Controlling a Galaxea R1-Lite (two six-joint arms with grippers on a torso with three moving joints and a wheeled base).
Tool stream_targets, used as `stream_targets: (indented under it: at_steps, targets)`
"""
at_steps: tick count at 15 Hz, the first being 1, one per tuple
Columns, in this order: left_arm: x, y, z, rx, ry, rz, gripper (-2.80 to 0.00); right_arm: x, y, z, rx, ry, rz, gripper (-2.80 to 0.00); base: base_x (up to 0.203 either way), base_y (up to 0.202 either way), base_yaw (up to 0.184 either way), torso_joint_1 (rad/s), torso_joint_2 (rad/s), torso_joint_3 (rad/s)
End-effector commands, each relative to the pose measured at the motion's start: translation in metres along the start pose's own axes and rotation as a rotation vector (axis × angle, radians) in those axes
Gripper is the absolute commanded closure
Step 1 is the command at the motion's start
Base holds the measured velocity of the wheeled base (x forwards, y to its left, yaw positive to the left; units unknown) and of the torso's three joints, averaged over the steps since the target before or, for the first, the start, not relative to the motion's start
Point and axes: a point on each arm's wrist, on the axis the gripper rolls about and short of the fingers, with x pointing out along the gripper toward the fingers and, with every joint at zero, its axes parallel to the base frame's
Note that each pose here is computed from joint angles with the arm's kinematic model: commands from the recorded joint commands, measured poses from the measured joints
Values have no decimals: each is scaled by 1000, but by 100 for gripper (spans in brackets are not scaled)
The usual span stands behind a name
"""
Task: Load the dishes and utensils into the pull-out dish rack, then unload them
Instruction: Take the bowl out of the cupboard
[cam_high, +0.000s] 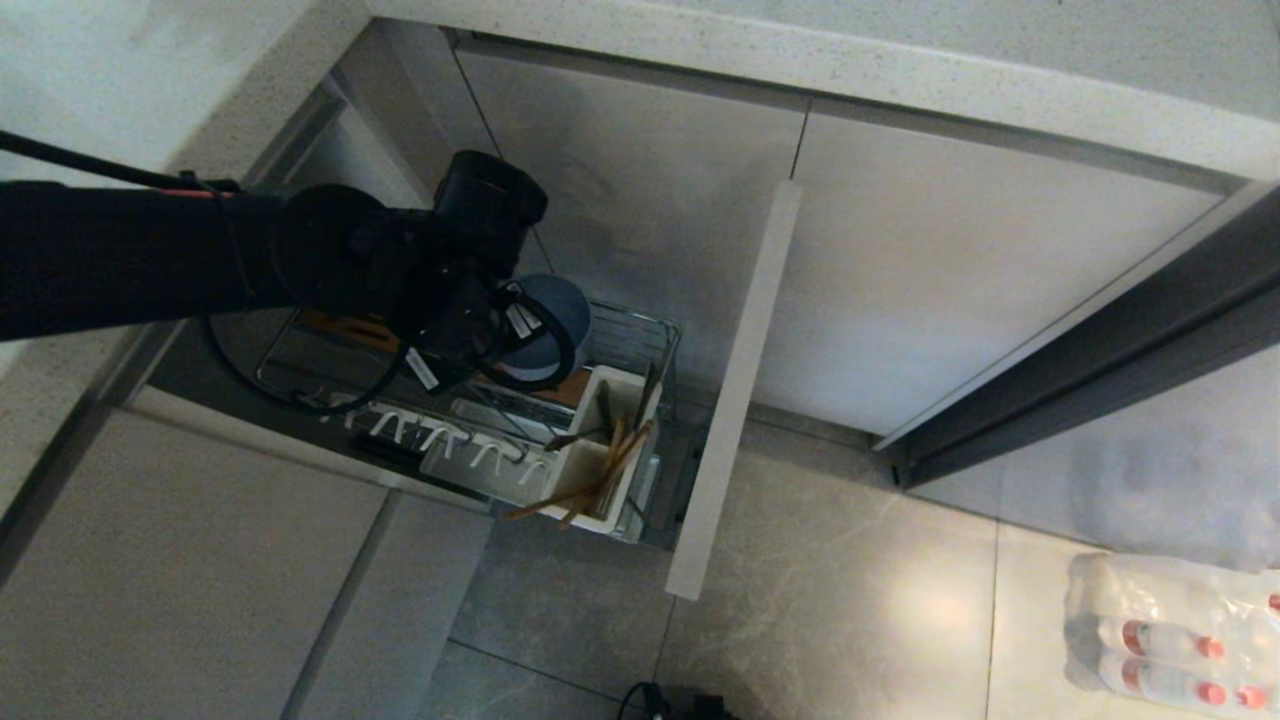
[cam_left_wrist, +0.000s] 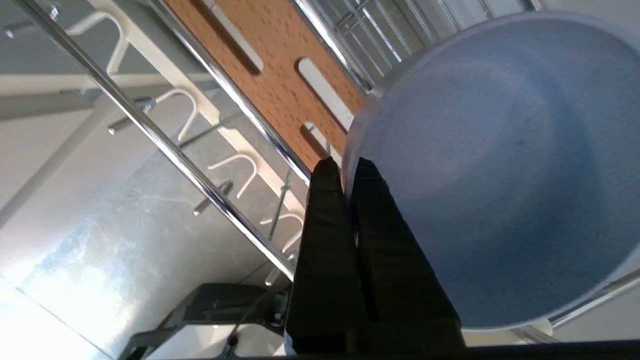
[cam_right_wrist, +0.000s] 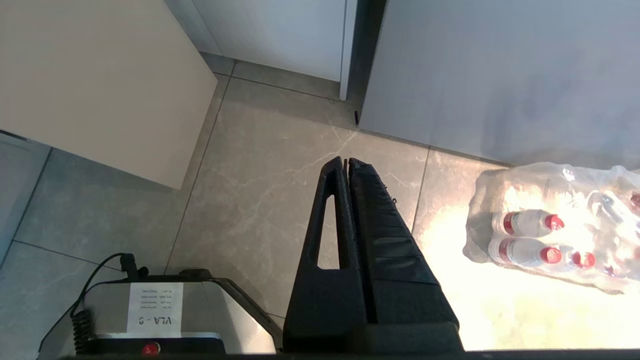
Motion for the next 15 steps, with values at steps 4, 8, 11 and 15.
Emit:
stream_targets:
  at_steps: [4, 8, 11, 15]
  targets:
    - [-7, 1, 4, -17, -12, -8, 0, 0, 0, 0, 0, 1, 0, 0, 0, 0, 0, 0, 0, 0]
    - [-49, 7, 26, -80, -61, -91, 0, 0, 0, 0, 0, 0, 0, 0, 0, 0, 0, 0, 0, 0]
    - [-99, 18, 43, -123, -101, -193, 0, 0, 0, 0, 0, 0, 0, 0, 0, 0, 0, 0, 0, 0]
    - [-165, 39, 59, -169, -126, -355, 0, 0, 0, 0, 0, 1, 0, 0, 0, 0, 0, 0, 0, 0]
